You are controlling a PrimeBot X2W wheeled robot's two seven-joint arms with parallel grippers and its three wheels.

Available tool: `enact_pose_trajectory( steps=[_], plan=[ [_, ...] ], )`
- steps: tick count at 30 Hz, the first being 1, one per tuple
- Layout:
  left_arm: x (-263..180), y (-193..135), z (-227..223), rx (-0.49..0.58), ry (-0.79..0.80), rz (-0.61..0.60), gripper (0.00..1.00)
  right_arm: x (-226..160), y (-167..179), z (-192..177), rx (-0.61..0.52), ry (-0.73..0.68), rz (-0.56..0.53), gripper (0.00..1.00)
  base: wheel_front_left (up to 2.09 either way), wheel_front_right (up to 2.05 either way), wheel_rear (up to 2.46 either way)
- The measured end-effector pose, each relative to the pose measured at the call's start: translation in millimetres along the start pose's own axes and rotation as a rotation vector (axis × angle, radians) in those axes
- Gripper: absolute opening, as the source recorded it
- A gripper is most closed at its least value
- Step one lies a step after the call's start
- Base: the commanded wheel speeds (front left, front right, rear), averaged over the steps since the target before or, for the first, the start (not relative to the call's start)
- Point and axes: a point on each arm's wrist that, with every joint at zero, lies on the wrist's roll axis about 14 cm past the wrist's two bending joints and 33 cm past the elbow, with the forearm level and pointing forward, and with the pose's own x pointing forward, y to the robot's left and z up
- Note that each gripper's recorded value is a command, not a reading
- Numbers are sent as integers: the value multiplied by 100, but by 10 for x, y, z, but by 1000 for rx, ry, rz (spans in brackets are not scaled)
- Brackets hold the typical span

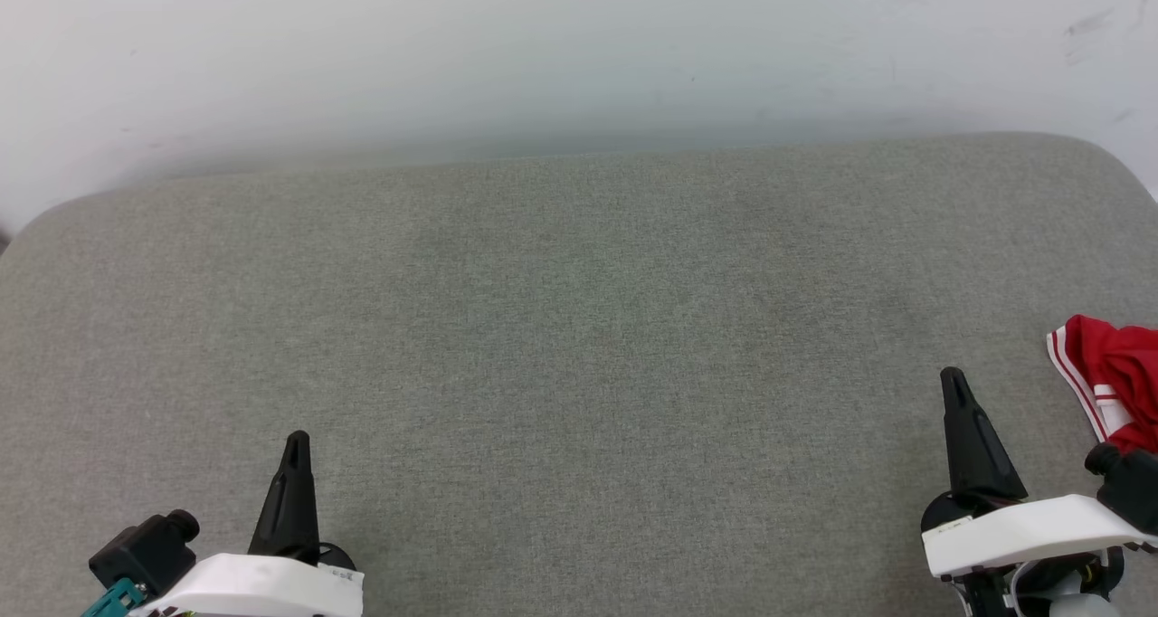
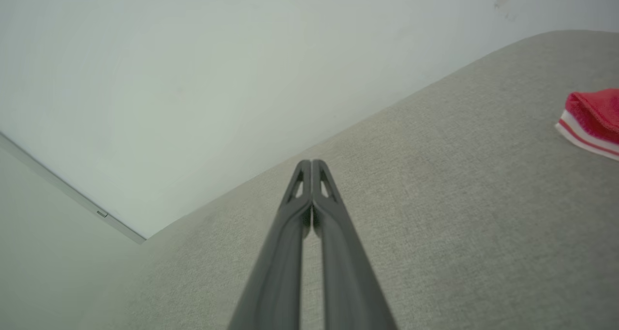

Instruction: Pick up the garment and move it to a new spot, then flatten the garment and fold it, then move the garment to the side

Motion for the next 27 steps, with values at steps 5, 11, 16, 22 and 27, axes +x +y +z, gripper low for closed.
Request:
enact_pose_trajectory(
  steps=[5, 11, 16, 22, 27],
  plan=[
    [26, 6, 2, -74, 5, 6, 0, 1, -29, -7, 78, 7, -14, 0, 0, 0, 0],
    [28, 28, -26, -158, 22, 16, 0, 8, -57, -12, 162, 12, -28, 0, 0, 0, 0],
    [60, 20, -12, -224, 23, 16, 0, 17, -76, -11, 229, 14, -37, 0, 0, 0, 0],
    [58, 49, -40, -299, 38, 29, 0, 28, -88, -10, 308, 18, -45, 0, 0, 0, 0],
    [85, 36, -25, -359, 38, 26, 0, 27, -104, -17, 370, 21, -53, 0, 0, 0, 0]
  ],
)
